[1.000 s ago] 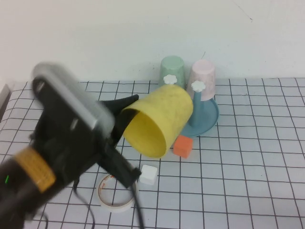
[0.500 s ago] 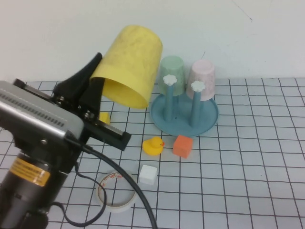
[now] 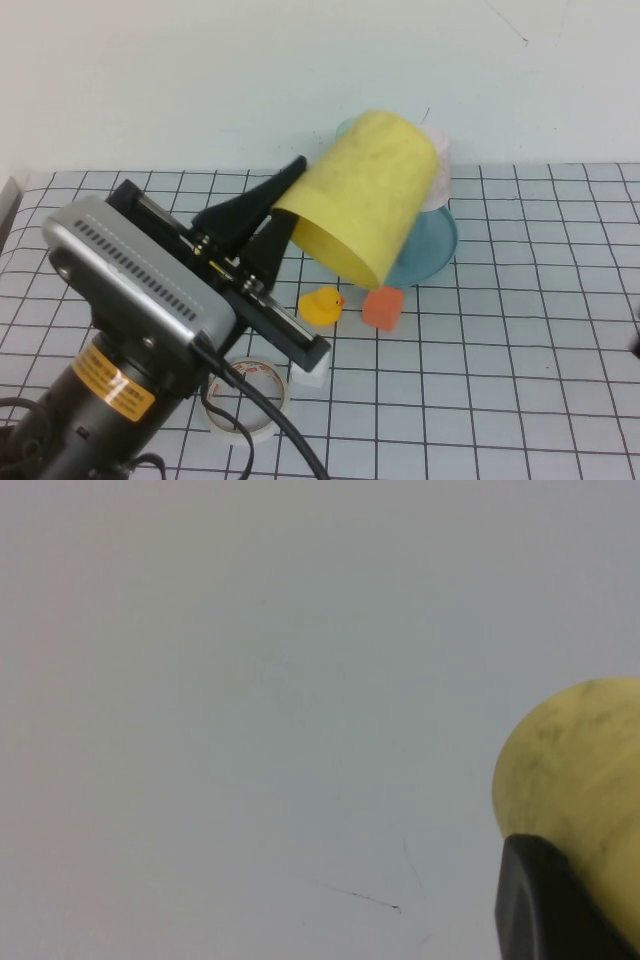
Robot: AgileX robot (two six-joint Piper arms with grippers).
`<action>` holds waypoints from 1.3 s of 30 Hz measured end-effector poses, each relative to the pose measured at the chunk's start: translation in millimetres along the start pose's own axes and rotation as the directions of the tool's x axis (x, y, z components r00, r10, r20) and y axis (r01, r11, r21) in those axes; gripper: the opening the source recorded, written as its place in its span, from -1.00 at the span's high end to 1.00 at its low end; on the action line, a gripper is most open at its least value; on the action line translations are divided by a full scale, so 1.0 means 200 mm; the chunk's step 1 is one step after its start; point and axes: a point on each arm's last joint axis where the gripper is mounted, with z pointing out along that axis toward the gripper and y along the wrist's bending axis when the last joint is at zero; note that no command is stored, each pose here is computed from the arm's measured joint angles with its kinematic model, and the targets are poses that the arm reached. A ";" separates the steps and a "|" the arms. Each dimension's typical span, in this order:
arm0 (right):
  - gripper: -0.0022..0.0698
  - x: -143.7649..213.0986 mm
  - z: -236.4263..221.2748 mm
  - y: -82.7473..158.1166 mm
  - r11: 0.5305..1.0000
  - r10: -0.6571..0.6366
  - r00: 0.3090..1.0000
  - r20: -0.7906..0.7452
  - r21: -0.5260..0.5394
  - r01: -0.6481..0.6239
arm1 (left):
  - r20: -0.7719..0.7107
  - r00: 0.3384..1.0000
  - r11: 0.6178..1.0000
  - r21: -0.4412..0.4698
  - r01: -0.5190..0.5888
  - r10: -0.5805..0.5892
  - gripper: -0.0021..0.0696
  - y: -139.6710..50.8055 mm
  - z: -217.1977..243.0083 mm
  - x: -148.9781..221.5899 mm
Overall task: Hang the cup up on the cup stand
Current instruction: Adjust the cup with two arms
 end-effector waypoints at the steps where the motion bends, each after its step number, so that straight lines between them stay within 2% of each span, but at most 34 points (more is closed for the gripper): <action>1: -0.93 -0.04 0.04 0.02 1.000 -0.001 0.999 -0.040 -0.016 0.000 | 0.003 1.000 1.000 0.011 -0.006 0.006 0.93 -0.01 0.00 0.00; 7: -0.97 -0.23 0.28 0.10 0.987 0.020 0.961 -0.277 -0.146 -0.063 | 0.008 1.000 1.000 0.029 -0.010 0.010 0.93 -0.01 0.00 0.00; 13: -0.98 -0.26 0.53 0.15 0.978 -0.029 0.914 -0.406 -0.199 -0.058 | 0.010 1.000 1.000 0.028 -0.001 0.000 0.93 -0.01 0.00 0.00; 16: -0.98 -0.25 0.62 0.19 0.980 -0.077 0.912 -0.403 -0.200 -0.006 | 0.003 1.000 1.000 0.005 0.014 -0.014 0.93 0.00 0.00 0.00; 20: -0.98 -0.28 0.70 0.21 0.984 -0.114 0.928 -0.354 -0.170 0.056 | -0.015 0.998 0.996 -0.069 0.056 -0.057 0.93 0.03 0.00 0.01; 26: -0.98 -0.33 0.77 0.22 0.984 -0.131 0.939 -0.317 -0.156 0.084 | -0.026 0.990 0.979 -0.154 0.136 -0.142 0.93 0.07 -0.01 0.02; 39: -0.99 -0.31 1.04 0.31 0.973 -0.164 0.918 -0.360 -0.210 0.091 | -0.027 0.985 0.969 -0.188 0.163 -0.171 0.93 0.08 -0.01 0.03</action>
